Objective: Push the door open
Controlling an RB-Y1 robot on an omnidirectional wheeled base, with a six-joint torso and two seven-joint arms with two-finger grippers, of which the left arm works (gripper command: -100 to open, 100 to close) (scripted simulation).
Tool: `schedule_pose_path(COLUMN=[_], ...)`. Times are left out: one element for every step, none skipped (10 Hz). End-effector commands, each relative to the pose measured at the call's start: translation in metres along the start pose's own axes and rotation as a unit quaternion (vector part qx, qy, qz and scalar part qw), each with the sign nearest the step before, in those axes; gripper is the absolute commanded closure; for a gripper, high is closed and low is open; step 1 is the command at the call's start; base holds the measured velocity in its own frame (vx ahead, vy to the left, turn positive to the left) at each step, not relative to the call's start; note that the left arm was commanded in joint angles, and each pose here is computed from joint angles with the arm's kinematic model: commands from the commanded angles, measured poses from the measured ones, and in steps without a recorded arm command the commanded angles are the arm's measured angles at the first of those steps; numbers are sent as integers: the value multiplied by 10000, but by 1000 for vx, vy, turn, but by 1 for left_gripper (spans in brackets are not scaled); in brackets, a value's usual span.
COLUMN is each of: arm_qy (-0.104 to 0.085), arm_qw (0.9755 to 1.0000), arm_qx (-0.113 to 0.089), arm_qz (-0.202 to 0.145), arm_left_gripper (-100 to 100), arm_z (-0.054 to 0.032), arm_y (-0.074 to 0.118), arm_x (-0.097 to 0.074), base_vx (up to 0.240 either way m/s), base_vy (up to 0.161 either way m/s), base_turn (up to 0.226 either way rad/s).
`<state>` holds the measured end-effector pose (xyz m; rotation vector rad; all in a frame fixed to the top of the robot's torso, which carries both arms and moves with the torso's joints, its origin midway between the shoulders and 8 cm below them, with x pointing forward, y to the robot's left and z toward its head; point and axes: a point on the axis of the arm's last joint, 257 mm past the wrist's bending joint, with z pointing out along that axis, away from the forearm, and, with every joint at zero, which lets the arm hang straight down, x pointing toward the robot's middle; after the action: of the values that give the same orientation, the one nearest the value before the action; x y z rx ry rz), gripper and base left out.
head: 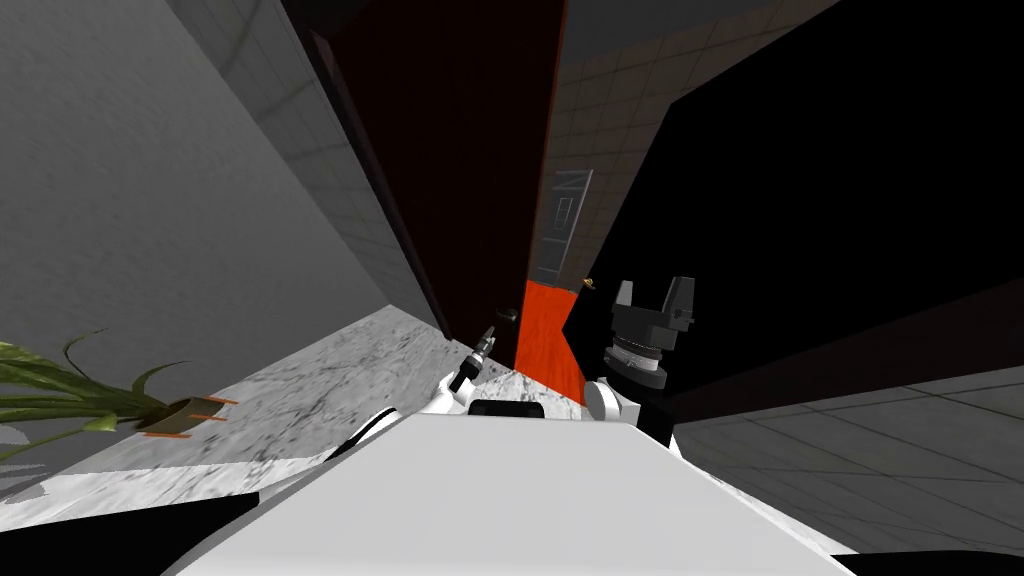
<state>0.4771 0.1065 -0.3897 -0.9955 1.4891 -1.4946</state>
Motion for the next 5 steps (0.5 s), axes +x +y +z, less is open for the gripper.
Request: schedule_pose_path(arm_qy=[-18,-35,-53,-70,-86], arm_qw=[10000,10000,10000,10000,10000], arm_qx=[1,0,-2,-3,-3], arm_qz=[3,2,0,-3,-7], arm_left_gripper=[-100,-100,-100,-100,-100], arm_z=[-2,-4,-6,-7,-8], arm_y=[0,4,7,10,13], arm_x=[-7,-13,-18,-20,-21], base_vx=[184,219,193,187,221], base_vy=[-58,-65,-67,-50,-93], base_turn=[-22,-31,-33,-26,-46])
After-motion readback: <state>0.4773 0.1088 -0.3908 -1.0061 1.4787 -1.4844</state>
